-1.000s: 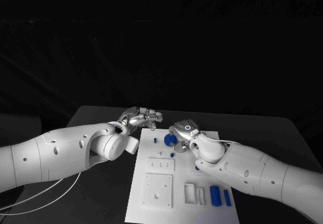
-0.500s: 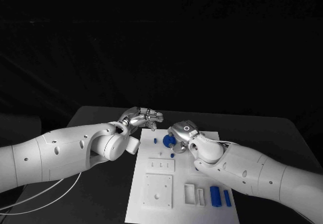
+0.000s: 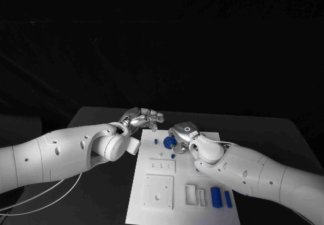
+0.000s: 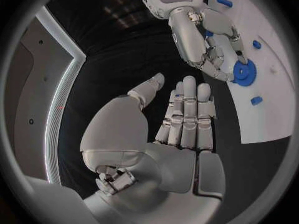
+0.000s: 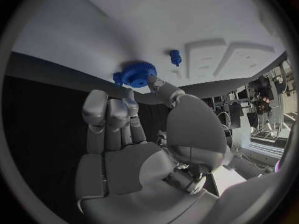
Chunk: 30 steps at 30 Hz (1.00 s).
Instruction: Assemble the parts on the task board
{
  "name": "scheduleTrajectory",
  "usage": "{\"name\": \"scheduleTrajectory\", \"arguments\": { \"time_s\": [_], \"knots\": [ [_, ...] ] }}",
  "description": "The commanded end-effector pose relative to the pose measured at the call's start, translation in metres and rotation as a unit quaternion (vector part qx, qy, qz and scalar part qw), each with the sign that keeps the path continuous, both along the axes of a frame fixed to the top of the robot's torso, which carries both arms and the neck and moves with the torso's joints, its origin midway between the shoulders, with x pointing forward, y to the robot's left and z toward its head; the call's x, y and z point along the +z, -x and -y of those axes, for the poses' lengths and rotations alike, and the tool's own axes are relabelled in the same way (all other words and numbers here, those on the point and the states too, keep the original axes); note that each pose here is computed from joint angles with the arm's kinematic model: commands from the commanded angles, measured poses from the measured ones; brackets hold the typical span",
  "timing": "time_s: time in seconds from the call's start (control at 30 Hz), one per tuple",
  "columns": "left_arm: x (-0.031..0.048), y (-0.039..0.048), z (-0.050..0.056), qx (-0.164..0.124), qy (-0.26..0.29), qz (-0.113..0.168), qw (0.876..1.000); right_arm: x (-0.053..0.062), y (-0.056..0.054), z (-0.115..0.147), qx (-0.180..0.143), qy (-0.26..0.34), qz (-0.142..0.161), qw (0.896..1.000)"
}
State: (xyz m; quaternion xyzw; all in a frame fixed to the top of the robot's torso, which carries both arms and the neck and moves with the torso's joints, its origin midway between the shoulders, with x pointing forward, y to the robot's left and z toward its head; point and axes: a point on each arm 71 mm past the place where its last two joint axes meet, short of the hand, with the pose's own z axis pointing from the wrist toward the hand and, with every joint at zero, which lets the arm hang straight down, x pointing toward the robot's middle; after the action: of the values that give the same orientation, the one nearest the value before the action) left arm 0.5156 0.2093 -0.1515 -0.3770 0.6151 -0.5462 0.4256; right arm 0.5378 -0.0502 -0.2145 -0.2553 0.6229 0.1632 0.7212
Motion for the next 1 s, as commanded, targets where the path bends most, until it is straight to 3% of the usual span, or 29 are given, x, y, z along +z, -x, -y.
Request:
{"name": "scheduleTrajectory", "arguments": {
  "time_s": [0.03, 0.43, 0.63, 0.7, 1.0],
  "knots": [
    [0.0019, 0.0001, 0.002, -0.002, 0.0, 0.005, 1.0, -0.002, 0.0, -0.001, 0.001, 0.007, -0.014, 1.0],
    [0.0021, 0.0003, 0.0, -0.001, 0.0, 0.005, 1.0, -0.005, -0.002, 0.004, -0.004, 0.016, -0.028, 0.999],
    [0.0022, 0.0002, 0.0, 0.0, 0.0, 0.005, 1.0, -0.014, -0.004, 0.009, -0.01, 0.016, -0.099, 0.995],
    [0.0022, 0.0001, 0.0, 0.0, -0.001, 0.005, 1.0, -0.015, -0.004, 0.009, -0.011, 0.014, -0.11, 0.994],
    [0.0022, 0.0003, -0.001, 0.001, -0.001, 0.005, 1.0, -0.016, -0.009, 0.017, -0.023, 0.011, -0.117, 0.993]
  ]
}}
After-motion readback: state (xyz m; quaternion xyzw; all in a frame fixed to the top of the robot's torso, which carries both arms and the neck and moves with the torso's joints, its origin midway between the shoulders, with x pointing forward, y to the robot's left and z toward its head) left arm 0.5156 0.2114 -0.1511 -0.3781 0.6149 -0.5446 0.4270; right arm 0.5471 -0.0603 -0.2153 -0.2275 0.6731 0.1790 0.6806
